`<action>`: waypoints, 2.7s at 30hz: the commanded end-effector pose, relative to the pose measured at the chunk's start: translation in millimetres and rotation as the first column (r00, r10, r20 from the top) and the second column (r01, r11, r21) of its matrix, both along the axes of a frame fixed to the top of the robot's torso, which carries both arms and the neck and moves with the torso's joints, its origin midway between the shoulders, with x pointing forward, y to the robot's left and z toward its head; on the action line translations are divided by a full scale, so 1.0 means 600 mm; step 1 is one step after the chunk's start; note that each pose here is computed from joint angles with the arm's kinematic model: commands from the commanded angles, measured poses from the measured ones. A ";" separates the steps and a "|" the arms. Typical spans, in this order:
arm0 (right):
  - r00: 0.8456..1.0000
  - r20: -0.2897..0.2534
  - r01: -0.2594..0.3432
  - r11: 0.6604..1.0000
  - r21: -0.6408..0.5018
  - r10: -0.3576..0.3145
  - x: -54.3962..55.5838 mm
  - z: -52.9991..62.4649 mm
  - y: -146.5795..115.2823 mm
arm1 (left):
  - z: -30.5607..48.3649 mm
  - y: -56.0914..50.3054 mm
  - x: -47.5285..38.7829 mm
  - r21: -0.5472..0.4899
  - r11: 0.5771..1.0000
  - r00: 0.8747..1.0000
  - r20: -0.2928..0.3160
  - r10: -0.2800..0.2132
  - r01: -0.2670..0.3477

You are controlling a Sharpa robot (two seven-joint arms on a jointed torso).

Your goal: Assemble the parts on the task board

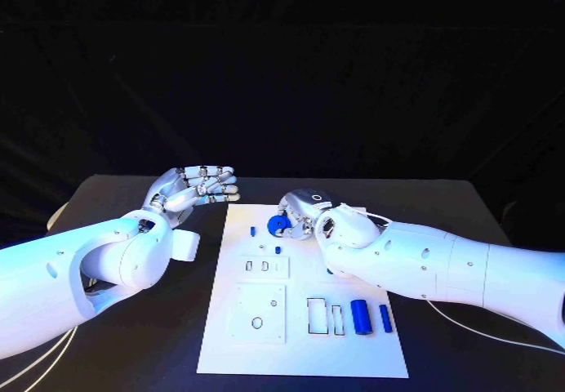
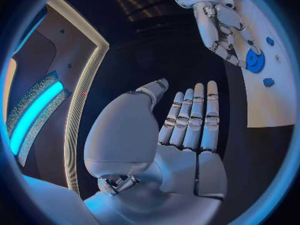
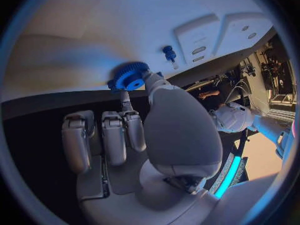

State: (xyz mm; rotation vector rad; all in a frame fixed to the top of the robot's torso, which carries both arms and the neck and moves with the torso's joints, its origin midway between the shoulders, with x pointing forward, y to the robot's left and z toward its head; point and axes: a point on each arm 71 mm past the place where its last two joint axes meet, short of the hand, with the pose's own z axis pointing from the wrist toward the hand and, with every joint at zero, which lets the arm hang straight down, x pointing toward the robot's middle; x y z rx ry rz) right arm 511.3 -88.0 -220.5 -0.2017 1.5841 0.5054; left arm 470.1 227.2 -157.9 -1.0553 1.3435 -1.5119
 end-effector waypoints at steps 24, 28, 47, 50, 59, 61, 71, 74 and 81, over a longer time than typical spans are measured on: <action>0.999 -0.053 0.012 1.000 0.007 -0.012 -0.009 -0.009 -0.029 | 0.003 0.000 -0.003 -0.008 1.000 1.000 0.004 -0.015 0.015; 1.000 -0.017 0.020 0.999 0.046 -0.019 -0.017 0.000 -0.046 | 0.003 0.002 -0.003 -0.007 1.000 1.000 0.004 -0.012 0.012; 0.980 -0.187 0.110 0.974 0.199 -0.073 -0.043 0.058 -0.260 | 0.001 0.009 0.002 -0.003 1.000 1.000 0.003 -0.004 0.004; 0.978 -0.191 0.115 0.976 0.183 -0.080 -0.039 0.057 -0.289 | 0.001 0.008 0.002 -0.004 1.000 1.000 0.003 -0.005 0.005; 0.975 -0.196 0.131 0.982 0.137 -0.103 -0.034 0.041 -0.337 | -0.002 0.010 0.007 -0.001 1.000 1.000 0.003 -0.001 0.001; 0.973 -0.203 0.134 0.982 0.131 -0.106 -0.034 0.035 -0.341 | -0.002 0.011 0.008 0.000 1.000 1.000 0.003 0.000 0.000; 0.966 -0.222 0.159 0.980 0.118 -0.130 -0.035 0.009 -0.346 | -0.003 0.014 0.010 0.002 1.000 1.000 0.004 0.005 -0.005; 0.965 -0.222 0.169 0.978 0.120 -0.140 -0.035 0.002 -0.343 | -0.003 0.014 0.010 0.003 1.000 1.000 0.004 0.005 -0.005; 0.963 -0.221 0.187 0.974 0.125 -0.156 -0.033 -0.009 -0.336 | -0.003 0.015 0.011 0.004 1.000 1.000 0.004 0.006 -0.006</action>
